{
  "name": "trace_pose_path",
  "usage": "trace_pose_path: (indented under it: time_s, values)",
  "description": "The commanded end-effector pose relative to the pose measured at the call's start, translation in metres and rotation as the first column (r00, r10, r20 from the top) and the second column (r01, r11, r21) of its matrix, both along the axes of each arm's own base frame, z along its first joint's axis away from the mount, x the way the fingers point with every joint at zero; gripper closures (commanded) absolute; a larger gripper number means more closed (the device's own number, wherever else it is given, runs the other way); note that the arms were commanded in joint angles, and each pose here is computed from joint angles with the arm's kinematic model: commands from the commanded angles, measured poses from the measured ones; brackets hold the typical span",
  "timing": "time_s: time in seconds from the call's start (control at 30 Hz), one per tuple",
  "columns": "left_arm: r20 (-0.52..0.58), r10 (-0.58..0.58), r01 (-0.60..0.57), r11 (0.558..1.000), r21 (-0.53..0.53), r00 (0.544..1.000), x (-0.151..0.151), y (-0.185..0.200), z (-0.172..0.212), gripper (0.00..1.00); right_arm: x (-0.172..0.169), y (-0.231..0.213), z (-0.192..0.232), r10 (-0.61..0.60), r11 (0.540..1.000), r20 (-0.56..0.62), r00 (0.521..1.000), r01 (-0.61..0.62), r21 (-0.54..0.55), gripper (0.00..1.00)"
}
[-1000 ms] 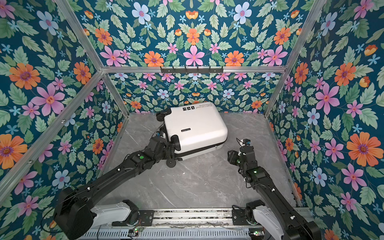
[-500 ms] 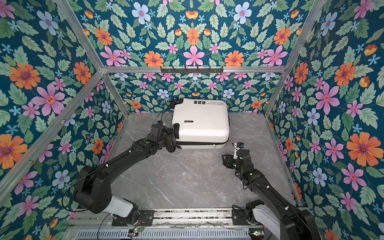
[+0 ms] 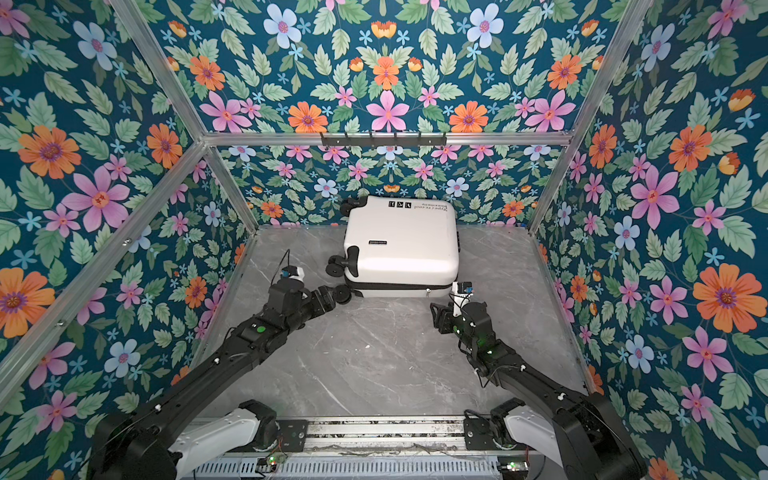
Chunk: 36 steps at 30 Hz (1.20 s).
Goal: Pack the luggage
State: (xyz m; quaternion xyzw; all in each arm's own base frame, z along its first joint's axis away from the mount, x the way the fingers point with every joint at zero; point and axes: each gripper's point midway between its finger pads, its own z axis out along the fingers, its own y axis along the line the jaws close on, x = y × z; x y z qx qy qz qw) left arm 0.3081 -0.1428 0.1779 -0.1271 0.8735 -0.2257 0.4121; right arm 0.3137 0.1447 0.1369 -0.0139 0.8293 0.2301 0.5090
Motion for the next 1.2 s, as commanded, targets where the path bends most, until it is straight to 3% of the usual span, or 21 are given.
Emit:
trace_pose_path:
  time_s: [0.0, 0.07, 0.13, 0.27, 0.47, 0.73, 0.9, 1.17]
  values:
    - [0.01, 0.011, -0.009, 0.987, -0.158, 1.0, -0.007, -0.009, 0.009, 0.12, 0.016, -0.024, 0.027, -0.151, 0.988, 0.073, 0.986, 0.152, -0.018, 0.28]
    - [0.014, 0.015, -0.012, 0.98, -0.199, 1.0, -0.011, -0.009, 0.01, 0.12, 0.023, -0.047, 0.034, -0.238, 0.971, 0.015, 0.971, 0.238, -0.024, 0.28]
    - [0.017, 0.019, -0.014, 0.973, -0.232, 1.0, -0.014, -0.009, 0.01, 0.12, 0.029, -0.077, 0.038, -0.323, 0.944, -0.092, 0.942, 0.328, 0.039, 0.29]
    - [0.001, 0.006, -0.005, 0.965, -0.262, 1.0, -0.018, -0.013, 0.004, 0.12, 0.044, -0.115, 0.044, -0.399, 0.885, -0.196, 0.896, 0.432, 0.173, 0.31]
    - [-0.003, -0.004, 0.003, 0.958, -0.285, 1.0, -0.02, -0.016, -0.002, 0.13, 0.093, -0.104, 0.045, -0.325, 0.893, -0.289, 0.901, 0.392, 0.22, 0.32]
    - [0.003, -0.006, 0.007, 0.961, -0.276, 1.0, -0.026, -0.012, 0.0, 0.13, 0.145, -0.107, 0.022, -0.311, 0.857, -0.397, 0.863, 0.435, 0.275, 0.36]
    - [0.008, 0.008, -0.006, 0.966, -0.259, 1.0, -0.029, -0.007, 0.001, 0.13, 0.154, -0.098, 0.013, -0.267, 0.848, -0.413, 0.871, 0.415, 0.328, 0.39]
    - [0.049, 0.055, -0.045, 0.982, -0.185, 0.997, -0.029, 0.01, 0.014, 0.13, 0.135, -0.075, 0.001, -0.205, 0.84, -0.404, 0.891, 0.372, 0.394, 0.44]
